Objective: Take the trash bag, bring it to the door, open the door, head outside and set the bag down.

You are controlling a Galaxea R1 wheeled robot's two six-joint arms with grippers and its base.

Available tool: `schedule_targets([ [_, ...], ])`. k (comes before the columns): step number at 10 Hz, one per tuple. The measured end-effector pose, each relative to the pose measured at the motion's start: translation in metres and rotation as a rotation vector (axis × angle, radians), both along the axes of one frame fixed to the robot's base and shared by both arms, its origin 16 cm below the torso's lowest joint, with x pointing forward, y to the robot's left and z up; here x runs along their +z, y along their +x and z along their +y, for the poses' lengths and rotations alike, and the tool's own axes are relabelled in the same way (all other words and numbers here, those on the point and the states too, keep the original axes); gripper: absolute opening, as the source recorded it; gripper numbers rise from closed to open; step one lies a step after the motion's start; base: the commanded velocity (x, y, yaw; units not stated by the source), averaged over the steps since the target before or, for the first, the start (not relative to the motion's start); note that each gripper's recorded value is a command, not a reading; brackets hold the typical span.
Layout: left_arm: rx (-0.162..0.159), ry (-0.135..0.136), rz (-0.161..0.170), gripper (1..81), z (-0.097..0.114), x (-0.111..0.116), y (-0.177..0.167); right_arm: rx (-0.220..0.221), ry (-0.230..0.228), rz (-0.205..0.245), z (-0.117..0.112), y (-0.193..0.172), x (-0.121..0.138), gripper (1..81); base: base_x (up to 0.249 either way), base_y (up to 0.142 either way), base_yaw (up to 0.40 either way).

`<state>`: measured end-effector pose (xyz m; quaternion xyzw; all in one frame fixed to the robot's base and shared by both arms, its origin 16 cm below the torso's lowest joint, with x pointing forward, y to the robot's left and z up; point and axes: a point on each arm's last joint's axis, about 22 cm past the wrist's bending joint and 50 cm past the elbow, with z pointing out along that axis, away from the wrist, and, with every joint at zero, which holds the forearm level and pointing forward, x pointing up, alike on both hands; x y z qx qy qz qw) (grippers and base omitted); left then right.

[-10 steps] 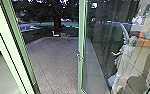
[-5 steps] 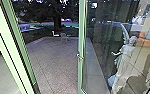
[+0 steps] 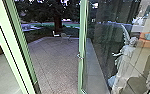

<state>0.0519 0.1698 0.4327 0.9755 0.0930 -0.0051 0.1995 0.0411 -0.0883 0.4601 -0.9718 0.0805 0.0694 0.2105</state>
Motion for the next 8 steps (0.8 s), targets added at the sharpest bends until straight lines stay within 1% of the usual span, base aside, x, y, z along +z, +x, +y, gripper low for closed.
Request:
schedule_targets([
  [1,0.002,0.009,-0.004,1.0,0.004,-0.001,0.003,0.0,0.011,-0.011,0.003,0.005,0.001,81.1,0.0,-0.082,0.0],
  [2,0.001,-0.013,-0.01,1.0,-0.011,0.001,0.006,0.0,-0.023,-0.009,-0.018,0.007,-0.003,81.1,0.0,-0.082,0.0],
  [3,-0.001,-0.018,-0.006,1.0,-0.014,0.002,0.004,0.001,-0.034,-0.003,-0.022,0.004,-0.005,81.1,0.0,-0.082,0.0],
  [4,-0.001,-0.009,-0.002,1.0,-0.007,0.001,0.001,0.002,-0.019,-0.003,-0.013,0.002,-0.003,81.1,0.0,-0.082,0.0],
  [7,-0.001,-0.011,-0.003,1.0,-0.009,0.001,0.003,0.002,-0.027,-0.001,-0.018,0.002,-0.004,81.1,0.0,0.0,0.0],
  [8,0.0,-0.011,-0.006,1.0,-0.009,0.001,0.003,0.002,-0.022,-0.003,-0.015,0.002,-0.004,81.1,0.0,0.0,0.0],
])
